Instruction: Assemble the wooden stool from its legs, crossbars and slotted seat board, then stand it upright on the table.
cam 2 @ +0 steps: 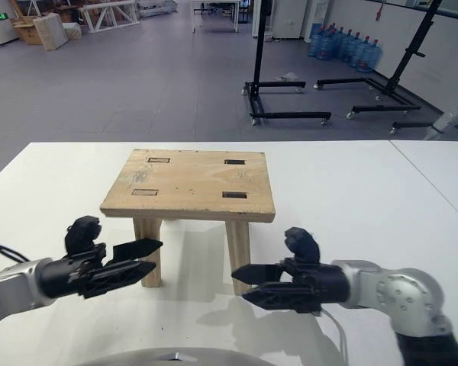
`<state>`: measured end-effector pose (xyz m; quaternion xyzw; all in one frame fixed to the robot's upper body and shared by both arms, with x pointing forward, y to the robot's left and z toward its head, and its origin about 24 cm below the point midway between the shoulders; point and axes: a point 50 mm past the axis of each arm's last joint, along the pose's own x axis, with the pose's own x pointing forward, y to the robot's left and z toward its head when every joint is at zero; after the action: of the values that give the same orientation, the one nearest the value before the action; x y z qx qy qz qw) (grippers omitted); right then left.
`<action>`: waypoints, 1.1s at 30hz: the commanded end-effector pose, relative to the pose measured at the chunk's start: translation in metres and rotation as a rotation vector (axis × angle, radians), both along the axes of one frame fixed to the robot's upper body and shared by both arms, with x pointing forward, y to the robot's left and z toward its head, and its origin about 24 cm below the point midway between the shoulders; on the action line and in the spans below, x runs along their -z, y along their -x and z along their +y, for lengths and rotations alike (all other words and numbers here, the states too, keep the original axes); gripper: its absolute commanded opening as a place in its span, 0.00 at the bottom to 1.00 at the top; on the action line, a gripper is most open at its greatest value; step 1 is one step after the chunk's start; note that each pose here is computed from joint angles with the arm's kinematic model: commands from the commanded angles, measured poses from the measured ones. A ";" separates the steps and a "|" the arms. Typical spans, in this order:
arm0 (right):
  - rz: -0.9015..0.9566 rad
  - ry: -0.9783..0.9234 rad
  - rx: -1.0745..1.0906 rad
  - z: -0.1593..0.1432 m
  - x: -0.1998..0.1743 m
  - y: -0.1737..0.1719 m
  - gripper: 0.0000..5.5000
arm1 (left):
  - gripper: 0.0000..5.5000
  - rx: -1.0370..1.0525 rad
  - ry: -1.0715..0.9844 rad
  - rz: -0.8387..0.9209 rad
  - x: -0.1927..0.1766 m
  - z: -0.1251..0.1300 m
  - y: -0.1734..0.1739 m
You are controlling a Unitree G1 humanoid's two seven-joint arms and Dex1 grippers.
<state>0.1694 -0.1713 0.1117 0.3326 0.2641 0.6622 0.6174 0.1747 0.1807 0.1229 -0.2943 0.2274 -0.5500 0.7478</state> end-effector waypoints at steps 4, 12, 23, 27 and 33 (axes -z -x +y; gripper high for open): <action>-0.155 0.046 0.193 0.019 0.035 -0.063 0.76 | 0.91 -0.114 -0.206 -0.128 0.019 0.004 -0.055; -0.308 -0.001 0.416 0.040 0.048 -0.107 0.76 | 0.91 -0.198 -0.298 -0.270 0.030 0.001 -0.084; -0.673 -0.054 0.835 0.038 0.017 -0.073 0.76 | 0.91 -0.556 -0.260 -0.613 -0.007 -0.014 -0.050; -0.835 -0.028 1.045 0.030 -0.020 -0.072 0.76 | 0.91 -0.757 -0.360 -0.758 -0.024 -0.025 -0.052; -1.176 0.015 1.473 0.026 -0.064 -0.085 0.76 | 0.91 -1.095 -0.292 -0.885 -0.062 -0.033 -0.071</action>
<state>0.2498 -0.1471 0.1717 0.0250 -0.3415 0.2132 0.9150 0.2417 0.1498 0.1744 -0.0235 -0.1744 -0.1477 0.9733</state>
